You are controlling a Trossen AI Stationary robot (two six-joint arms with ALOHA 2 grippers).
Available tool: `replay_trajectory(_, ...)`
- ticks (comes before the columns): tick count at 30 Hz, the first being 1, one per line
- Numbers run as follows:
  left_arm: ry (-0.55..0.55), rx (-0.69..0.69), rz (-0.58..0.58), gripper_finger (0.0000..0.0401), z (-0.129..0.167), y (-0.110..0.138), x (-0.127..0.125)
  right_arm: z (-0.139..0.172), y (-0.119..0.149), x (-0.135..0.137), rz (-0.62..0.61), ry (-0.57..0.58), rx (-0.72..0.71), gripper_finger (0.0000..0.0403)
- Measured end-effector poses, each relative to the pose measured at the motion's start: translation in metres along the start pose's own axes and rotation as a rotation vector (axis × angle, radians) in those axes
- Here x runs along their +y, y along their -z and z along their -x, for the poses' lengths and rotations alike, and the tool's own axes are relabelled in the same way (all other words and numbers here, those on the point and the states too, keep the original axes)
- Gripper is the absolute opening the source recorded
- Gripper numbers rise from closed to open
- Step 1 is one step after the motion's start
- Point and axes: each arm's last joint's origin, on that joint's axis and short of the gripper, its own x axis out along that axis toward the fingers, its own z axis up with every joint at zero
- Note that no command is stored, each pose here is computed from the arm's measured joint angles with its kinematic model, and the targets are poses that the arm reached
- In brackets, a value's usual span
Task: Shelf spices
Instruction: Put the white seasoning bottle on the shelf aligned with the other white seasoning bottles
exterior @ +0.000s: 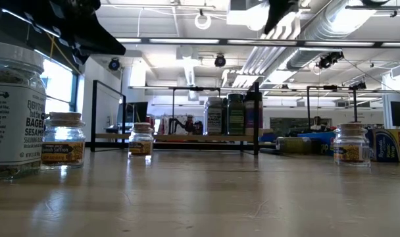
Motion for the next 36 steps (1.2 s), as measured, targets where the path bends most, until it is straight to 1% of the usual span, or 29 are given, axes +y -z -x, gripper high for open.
replay_trajectory(3, 0.006, 0.0, -0.002, 0.0, 0.001, 0.0, -0.001, 0.017, 0.021, -0.022, -0.113, 0.057, 0.071, 0.0016)
replay_trajectory(5, 0.011, 0.001, -0.004, 0.0, 0.001, 0.001, -0.002, 0.023, 0.031, -0.032, -0.15, 0.076, 0.117, 0.0019)
replay_trajectory(7, 0.016, 0.001, -0.005, 0.0, 0.001, 0.001, -0.003, 0.025, 0.037, -0.04, -0.169, 0.066, 0.155, 0.0028)
replay_trajectory(10, 0.028, 0.002, -0.004, 0.0, 0.002, 0.001, -0.004, 0.024, 0.04, -0.047, -0.165, 0.028, 0.196, 0.006)
replay_trajectory(13, 0.046, 0.007, -0.011, 0.0, 0.004, 0.002, -0.007, 0.019, 0.04, -0.049, -0.156, -0.003, 0.211, 0.0106)
replay_trajectory(15, 0.084, 0.023, -0.021, 0.0, 0.005, 0.004, -0.01, 0.013, 0.045, -0.046, -0.139, -0.023, 0.209, 0.0138)
replay_trajectory(18, 0.156, 0.077, -0.053, 0.0, 0.01, 0.01, -0.016, 0.002, 0.061, -0.028, -0.089, -0.103, 0.134, 0.0177)
replay_trajectory(20, 0.196, 0.12, -0.082, 0.0, 0.015, 0.017, -0.022, -0.007, 0.074, -0.01, -0.112, -0.173, 0.044, 0.0193)
replay_trajectory(24, 0.245, 0.203, -0.105, 0.0, 0.028, 0.031, -0.032, -0.023, 0.091, 0.03, -0.219, -0.304, -0.155, 0.0203)
replay_trajectory(26, 0.309, 0.253, -0.14, 0.0, 0.037, 0.035, -0.038, -0.028, 0.094, 0.05, -0.237, -0.361, -0.247, 0.0204)
replay_trajectory(27, 0.345, 0.273, -0.162, 0.0, 0.043, 0.033, -0.043, -0.032, 0.096, 0.059, -0.236, -0.378, -0.283, 0.0204)
replay_trajectory(30, 0.445, 0.262, -0.215, 0.0, 0.06, 0.016, -0.057, -0.039, 0.098, 0.079, -0.242, -0.394, -0.365, 0.0204)
replay_trajectory(32, 0.519, 0.26, -0.269, 0.0003, 0.069, 0.009, -0.066, -0.043, 0.1, 0.086, -0.243, -0.384, -0.371, 0.0204)
replay_trajectory(34, 0.575, 0.26, -0.313, 0.0016, 0.075, 0.005, -0.075, -0.045, 0.101, 0.09, -0.241, -0.375, -0.367, 0.0204)
replay_trajectory(36, 0.609, 0.275, -0.327, 0.0039, 0.076, 0.003, -0.081, -0.045, 0.101, 0.092, -0.248, -0.369, -0.371, 0.0204)
